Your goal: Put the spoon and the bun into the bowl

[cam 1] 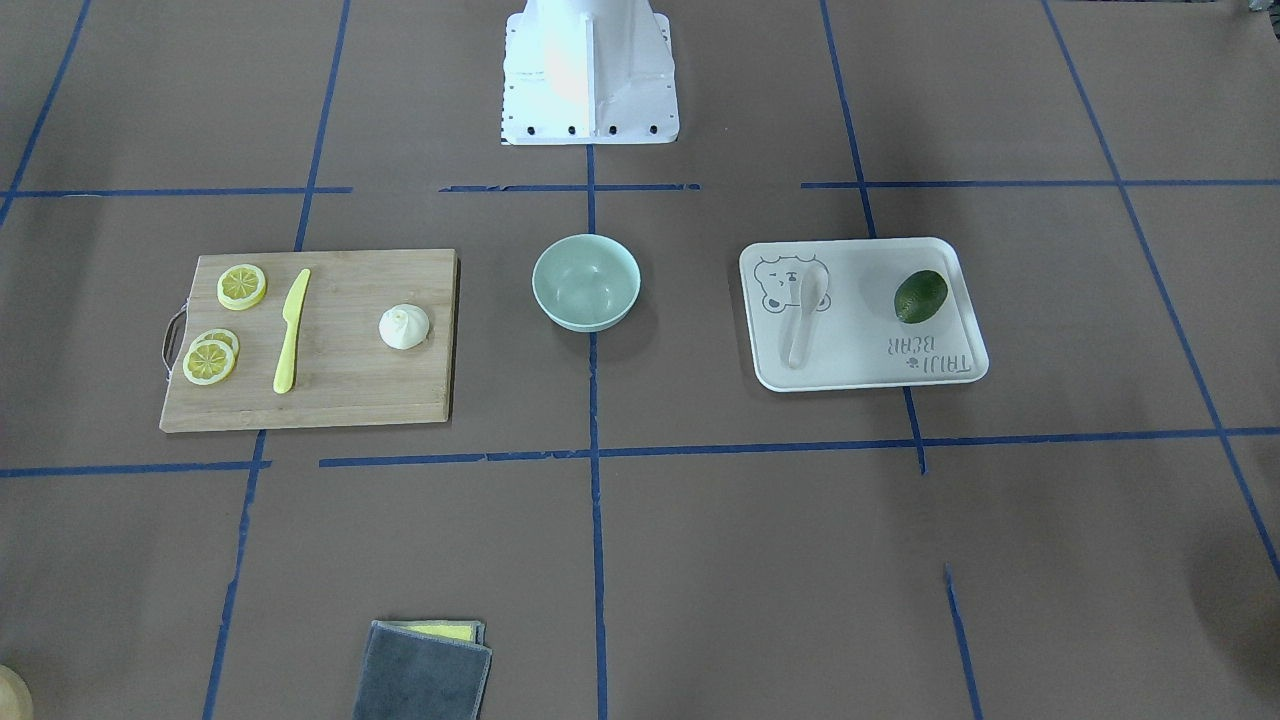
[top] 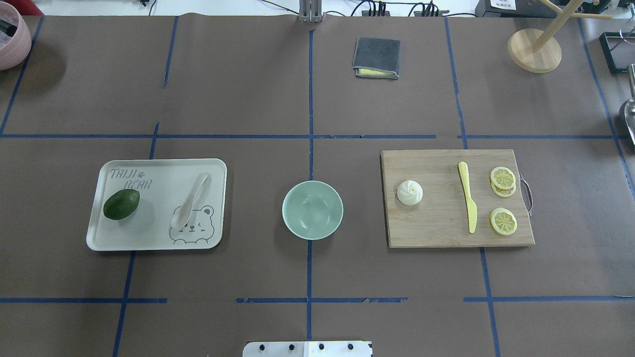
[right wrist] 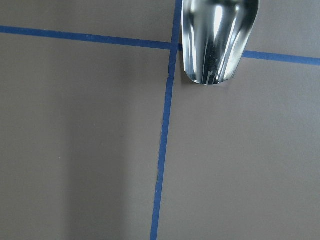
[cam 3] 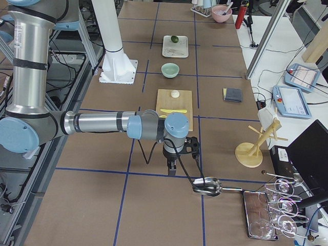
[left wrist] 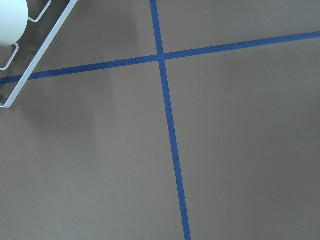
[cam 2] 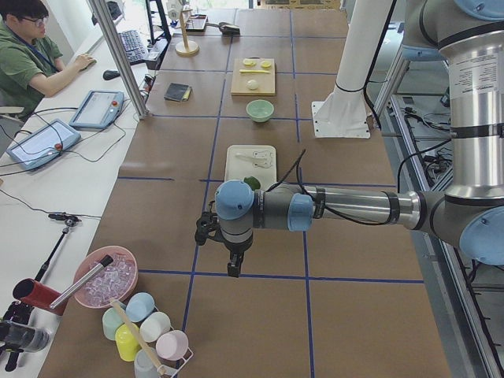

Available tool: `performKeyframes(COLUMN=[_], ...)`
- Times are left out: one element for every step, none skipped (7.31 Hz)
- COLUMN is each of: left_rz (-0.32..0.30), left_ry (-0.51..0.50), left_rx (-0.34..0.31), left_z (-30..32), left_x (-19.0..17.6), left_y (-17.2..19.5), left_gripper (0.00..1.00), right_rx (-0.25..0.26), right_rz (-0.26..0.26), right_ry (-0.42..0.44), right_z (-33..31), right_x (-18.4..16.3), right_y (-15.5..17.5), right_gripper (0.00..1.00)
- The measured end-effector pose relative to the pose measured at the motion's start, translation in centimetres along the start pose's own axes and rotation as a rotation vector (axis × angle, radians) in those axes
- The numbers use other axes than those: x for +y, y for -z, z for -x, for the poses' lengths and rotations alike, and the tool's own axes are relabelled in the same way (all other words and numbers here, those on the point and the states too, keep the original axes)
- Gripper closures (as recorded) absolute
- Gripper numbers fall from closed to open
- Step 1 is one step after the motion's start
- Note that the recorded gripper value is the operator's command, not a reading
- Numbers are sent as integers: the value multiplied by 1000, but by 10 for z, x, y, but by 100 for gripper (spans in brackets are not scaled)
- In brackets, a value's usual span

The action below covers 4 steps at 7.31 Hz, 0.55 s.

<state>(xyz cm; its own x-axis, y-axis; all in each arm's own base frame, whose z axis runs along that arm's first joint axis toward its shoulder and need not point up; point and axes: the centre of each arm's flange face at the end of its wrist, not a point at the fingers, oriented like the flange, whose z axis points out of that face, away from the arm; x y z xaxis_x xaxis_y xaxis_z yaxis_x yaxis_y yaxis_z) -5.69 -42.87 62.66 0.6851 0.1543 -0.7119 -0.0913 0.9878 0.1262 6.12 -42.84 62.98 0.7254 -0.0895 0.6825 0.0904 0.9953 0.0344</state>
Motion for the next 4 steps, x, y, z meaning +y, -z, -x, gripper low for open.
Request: performKeyframes(left_rz=[-3,-6,-13,-32], left_ry=[-3,-7,-14,-35], left_rx=[0,-1,-2,-5], left_z=[-1,-2,-5,-9], left_x=[-1,-3,-5,-8], left_y=[1,3,5,10], left_gripper=[0,0,0,0], right_rx=[0,0,0,0], right_rz=[-1,-4,-10,-18], right_ry=[1,4,9,17], right_z=[0,2,4,8], right_x=[0,-1,-3,-9], right_y=[0,2,4,8], right_gripper=[0,0,0,0])
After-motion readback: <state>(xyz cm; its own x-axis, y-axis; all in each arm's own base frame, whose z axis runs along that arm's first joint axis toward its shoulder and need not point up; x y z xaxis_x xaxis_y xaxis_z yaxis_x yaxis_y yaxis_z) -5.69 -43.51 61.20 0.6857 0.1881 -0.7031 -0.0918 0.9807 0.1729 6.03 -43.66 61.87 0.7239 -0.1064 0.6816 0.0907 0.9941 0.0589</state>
